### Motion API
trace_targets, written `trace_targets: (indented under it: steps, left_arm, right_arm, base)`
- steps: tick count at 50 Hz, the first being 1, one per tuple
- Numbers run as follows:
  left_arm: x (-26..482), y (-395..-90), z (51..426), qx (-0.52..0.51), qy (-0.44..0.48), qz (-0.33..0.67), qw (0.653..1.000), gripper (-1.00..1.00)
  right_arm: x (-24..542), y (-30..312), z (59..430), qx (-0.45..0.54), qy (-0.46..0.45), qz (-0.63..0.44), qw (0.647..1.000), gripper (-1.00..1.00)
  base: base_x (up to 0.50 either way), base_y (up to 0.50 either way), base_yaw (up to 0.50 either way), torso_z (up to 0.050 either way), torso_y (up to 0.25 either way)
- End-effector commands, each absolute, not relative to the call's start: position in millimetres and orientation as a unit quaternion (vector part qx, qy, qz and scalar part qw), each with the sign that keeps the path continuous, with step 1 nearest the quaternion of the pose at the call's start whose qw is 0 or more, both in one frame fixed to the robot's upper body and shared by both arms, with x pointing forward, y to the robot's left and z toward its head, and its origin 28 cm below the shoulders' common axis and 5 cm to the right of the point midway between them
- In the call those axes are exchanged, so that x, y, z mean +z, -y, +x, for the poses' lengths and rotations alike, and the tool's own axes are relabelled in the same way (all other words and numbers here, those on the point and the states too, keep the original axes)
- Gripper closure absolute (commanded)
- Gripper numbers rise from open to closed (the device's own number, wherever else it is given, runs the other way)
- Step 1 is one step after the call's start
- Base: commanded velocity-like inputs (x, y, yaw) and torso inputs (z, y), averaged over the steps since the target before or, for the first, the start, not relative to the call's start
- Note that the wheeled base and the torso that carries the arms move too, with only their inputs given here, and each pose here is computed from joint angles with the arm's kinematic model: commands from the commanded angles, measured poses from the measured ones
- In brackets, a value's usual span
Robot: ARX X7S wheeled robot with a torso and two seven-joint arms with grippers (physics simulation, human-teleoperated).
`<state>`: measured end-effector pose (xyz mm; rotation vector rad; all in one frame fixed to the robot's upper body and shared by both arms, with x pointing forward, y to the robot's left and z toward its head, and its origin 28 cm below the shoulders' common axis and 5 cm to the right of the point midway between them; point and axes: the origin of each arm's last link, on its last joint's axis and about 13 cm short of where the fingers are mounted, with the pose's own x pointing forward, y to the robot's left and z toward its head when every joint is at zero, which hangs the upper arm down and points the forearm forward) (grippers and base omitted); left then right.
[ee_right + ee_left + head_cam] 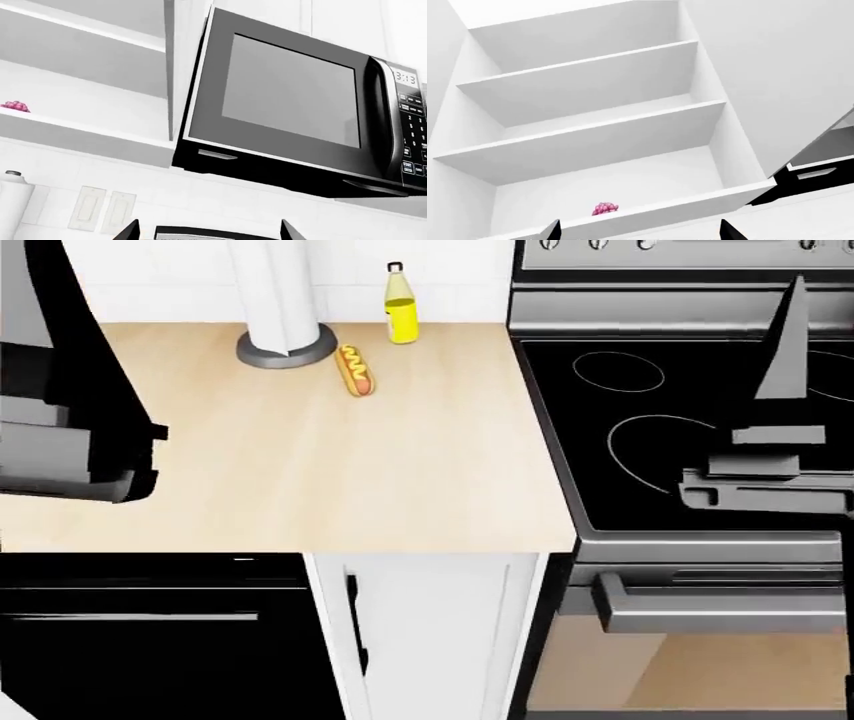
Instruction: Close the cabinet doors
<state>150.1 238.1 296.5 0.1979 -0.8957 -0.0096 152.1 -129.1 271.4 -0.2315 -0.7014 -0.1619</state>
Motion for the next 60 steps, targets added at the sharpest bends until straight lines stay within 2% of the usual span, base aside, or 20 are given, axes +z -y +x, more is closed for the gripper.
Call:
trace_targets:
  steps: [1,43,53,60]
  left_arm:
    - [298.6,-244.4,141.8,0.028,0.423,0.091,0.901,-1.00]
    - [302.1,-244.7,140.3,0.035,0.427,0.099,0.898,-1.00]
    - [300.9,-246.3,139.7,0.039,0.426,0.098,0.898,-1.00]
    - [301.3,-246.0,139.2,0.039,0.427,0.099,0.898,-1.00]
  right_arm:
    - [269.0,137.1,141.5,-0.125,0.323,-0.097,0.933,-1.00]
    - [263.1,134.0,143.1,-0.127,0.307,-0.098,0.938,-1.00]
    - [265.6,139.7,144.9,-0.174,0.279,-0.127,0.936,-1.00]
    - [272.9,151.7,140.8,-0.237,0.272,-0.153,0.920,-1.00]
  base:
    - [0.50,0.00,0.00,0.000,0.000]
    - [0.50,0.00,0.00,0.000,0.003]
    - [0.01,0.00,0.00,0.000,0.004]
    - [0.00,0.00,0.00,0.000,0.001]
